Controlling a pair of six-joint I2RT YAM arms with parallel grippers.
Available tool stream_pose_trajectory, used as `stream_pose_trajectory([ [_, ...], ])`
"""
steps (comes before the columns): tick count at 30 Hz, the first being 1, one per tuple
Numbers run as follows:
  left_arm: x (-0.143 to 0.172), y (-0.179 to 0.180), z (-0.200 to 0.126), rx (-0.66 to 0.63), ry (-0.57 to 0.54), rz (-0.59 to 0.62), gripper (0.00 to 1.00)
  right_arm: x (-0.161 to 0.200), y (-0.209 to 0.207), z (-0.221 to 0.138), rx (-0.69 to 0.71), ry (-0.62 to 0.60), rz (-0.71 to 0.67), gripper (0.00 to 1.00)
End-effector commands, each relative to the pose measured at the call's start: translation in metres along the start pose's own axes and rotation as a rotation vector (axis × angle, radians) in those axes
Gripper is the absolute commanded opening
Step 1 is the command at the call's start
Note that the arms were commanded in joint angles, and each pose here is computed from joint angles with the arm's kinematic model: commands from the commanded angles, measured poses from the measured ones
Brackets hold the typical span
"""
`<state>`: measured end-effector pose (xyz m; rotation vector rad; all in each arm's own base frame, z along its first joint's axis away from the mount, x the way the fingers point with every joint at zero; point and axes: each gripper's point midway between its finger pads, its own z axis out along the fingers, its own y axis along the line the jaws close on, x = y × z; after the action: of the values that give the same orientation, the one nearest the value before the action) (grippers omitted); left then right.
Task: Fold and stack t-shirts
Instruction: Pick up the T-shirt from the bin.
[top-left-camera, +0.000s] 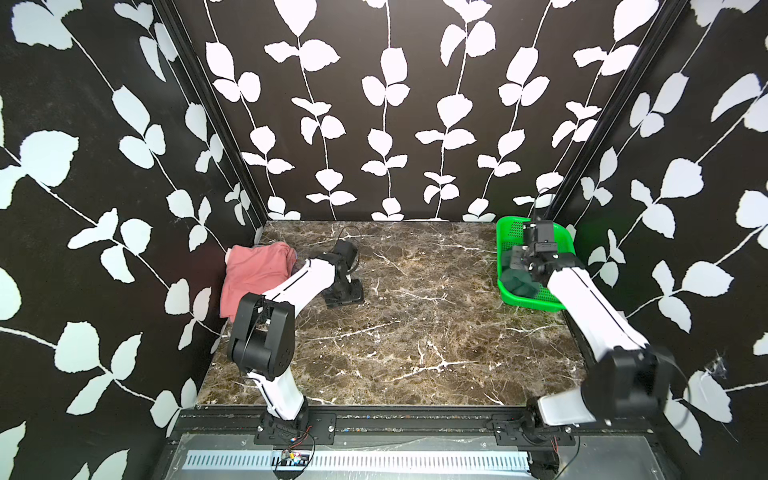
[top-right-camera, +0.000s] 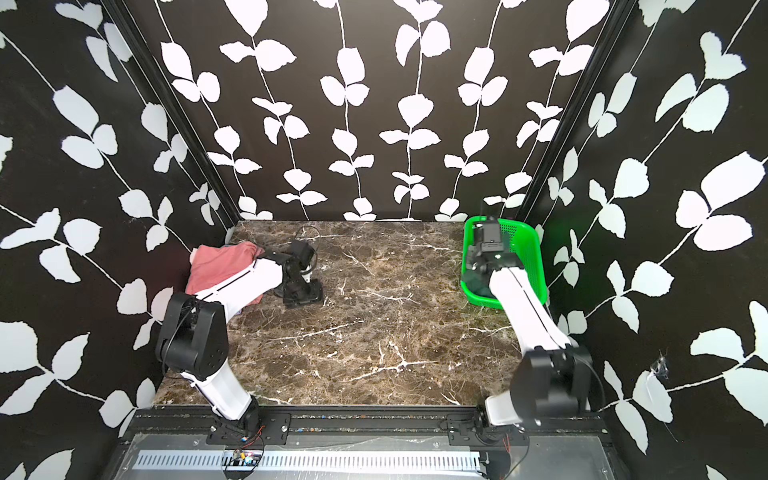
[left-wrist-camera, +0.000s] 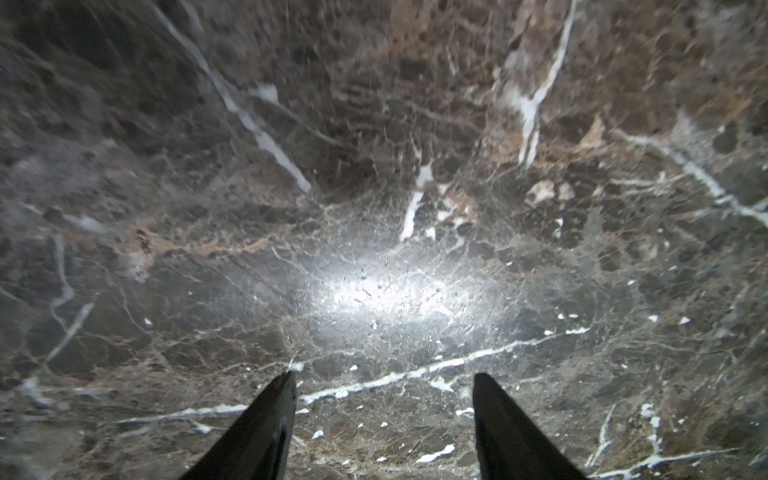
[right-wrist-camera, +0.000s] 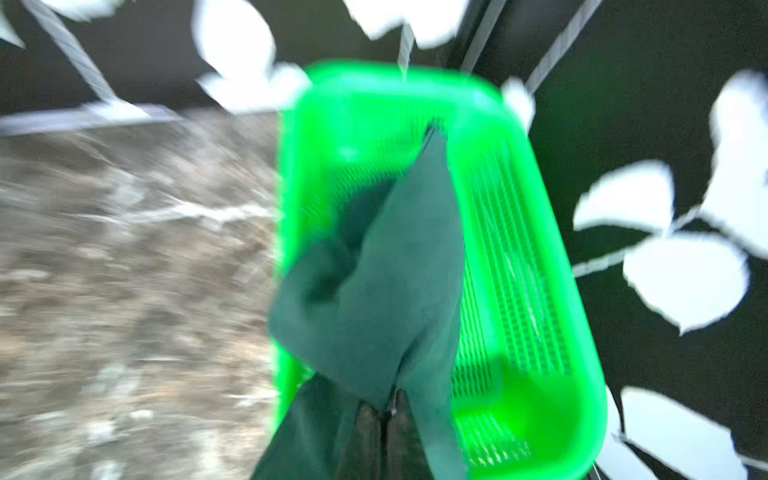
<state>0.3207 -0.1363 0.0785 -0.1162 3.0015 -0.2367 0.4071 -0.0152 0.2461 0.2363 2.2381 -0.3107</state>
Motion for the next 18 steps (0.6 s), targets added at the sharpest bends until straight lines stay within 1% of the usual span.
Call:
stream_pose_trajectory([
  [1, -0.006, -0.009, -0.016, 0.049, -0.065, 0.009, 0.70, -0.054, -0.011, -0.034, 0.015, -0.136, 0.047, 0.00],
  [3, -0.004, -0.008, -0.014, 0.043, -0.058, 0.020, 0.70, -0.090, 0.001, -0.072, -0.075, -0.205, 0.013, 0.00],
  [5, -0.004, -0.008, -0.012, 0.043, -0.056, 0.023, 0.70, -0.118, 0.017, -0.111, -0.178, -0.262, -0.024, 0.00],
  [8, -0.002, -0.010, -0.005, 0.056, -0.049, 0.017, 0.70, -0.139, 0.047, -0.166, -0.318, -0.306, -0.089, 0.00],
  [10, 0.000, -0.012, -0.001, 0.065, -0.041, 0.014, 0.70, -0.141, 0.068, -0.191, -0.391, -0.308, -0.135, 0.00],
  [11, 0.001, -0.013, 0.002, 0.068, -0.035, 0.015, 0.69, -0.139, 0.082, -0.201, -0.461, -0.288, -0.150, 0.00],
  [13, 0.001, -0.015, 0.006, 0.075, -0.027, 0.017, 0.69, -0.127, 0.113, -0.215, -0.602, -0.209, -0.177, 0.00],
  [15, 0.000, -0.017, 0.008, 0.073, -0.021, 0.022, 0.69, -0.101, 0.145, -0.214, -0.727, -0.056, -0.206, 0.00],
  [16, 0.000, -0.017, 0.009, 0.072, -0.018, 0.027, 0.68, -0.088, 0.157, -0.217, -0.777, 0.008, -0.227, 0.00],
  [18, 0.000, -0.018, 0.010, 0.072, -0.017, 0.029, 0.68, -0.069, 0.171, -0.221, -0.809, 0.058, -0.266, 0.00],
])
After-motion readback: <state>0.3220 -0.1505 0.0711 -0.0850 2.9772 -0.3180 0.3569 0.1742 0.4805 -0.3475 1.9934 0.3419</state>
